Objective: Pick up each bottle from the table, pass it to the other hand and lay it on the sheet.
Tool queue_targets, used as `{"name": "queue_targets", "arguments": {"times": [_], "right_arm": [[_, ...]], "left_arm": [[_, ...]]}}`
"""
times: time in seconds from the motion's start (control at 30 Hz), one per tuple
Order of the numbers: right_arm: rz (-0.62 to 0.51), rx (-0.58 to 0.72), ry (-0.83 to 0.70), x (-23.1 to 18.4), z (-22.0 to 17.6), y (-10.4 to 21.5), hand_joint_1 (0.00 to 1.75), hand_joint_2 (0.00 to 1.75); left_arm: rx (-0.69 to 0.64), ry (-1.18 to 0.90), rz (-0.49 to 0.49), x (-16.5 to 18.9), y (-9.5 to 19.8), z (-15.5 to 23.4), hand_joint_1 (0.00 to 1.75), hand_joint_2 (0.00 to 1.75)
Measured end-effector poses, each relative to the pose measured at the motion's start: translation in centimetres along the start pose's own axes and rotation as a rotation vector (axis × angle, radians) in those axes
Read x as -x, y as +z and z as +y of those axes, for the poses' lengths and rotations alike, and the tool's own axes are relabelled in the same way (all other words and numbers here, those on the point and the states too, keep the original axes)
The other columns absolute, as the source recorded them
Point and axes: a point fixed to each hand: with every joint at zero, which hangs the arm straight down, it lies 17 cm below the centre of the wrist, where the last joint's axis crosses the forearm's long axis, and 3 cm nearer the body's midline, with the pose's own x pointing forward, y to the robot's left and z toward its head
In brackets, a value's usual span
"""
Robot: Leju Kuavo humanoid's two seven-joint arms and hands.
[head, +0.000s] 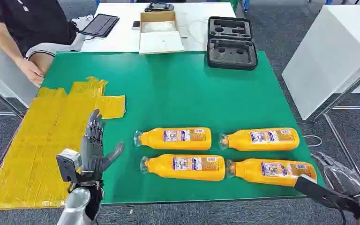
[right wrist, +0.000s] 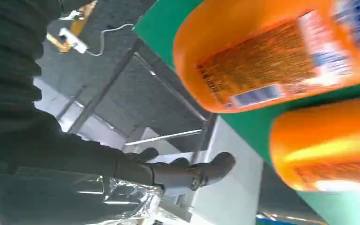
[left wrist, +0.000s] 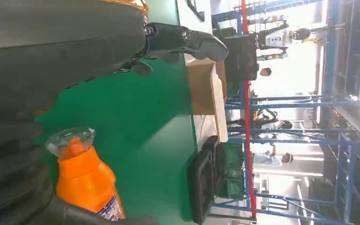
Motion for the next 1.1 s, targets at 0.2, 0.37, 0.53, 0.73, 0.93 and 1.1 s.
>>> {"name": "queue_targets", "arguments": {"times": [0.2, 0.37, 0.53, 0.73, 0.93, 1.1], "right_arm": [[0.071, -0.007, 0.041, 2.1, 0.2, -1.1, 0.0, 1.75], [0.082, -0.031, 0.047, 2.8, 1.0, -1.6, 0.0, 1.75], [0.087, -0.044, 0.047, 3.2, 1.3, -1.7, 0.0, 1.75], [0.089, -0.016, 0.067, 2.8, 1.4, -3.3, 0.0, 1.75], [0.039, -0.059, 0.088, 0.7, 3.3, -5.0, 0.0, 1.75], [-0.051, -0.084, 0.135, -2.9, 4.2, -6.0, 0.0, 1.75]], "left_arm": [[-0.003, 0.013, 0.009, 0.5, 0.0, -0.1, 0.0, 1.75], [-0.001, 0.012, 0.019, 0.9, -0.1, -0.2, 0.0, 1.75], [0.0, 0.014, 0.025, 1.2, 0.0, -0.3, 0.0, 1.75], [0.008, 0.02, 0.029, 1.4, -0.1, -0.8, 0.0, 1.75], [0.01, 0.03, 0.033, 1.8, -0.3, -1.2, 0.0, 1.75], [-0.003, 0.035, 0.038, 2.0, -0.5, -1.1, 0.0, 1.75]]}}
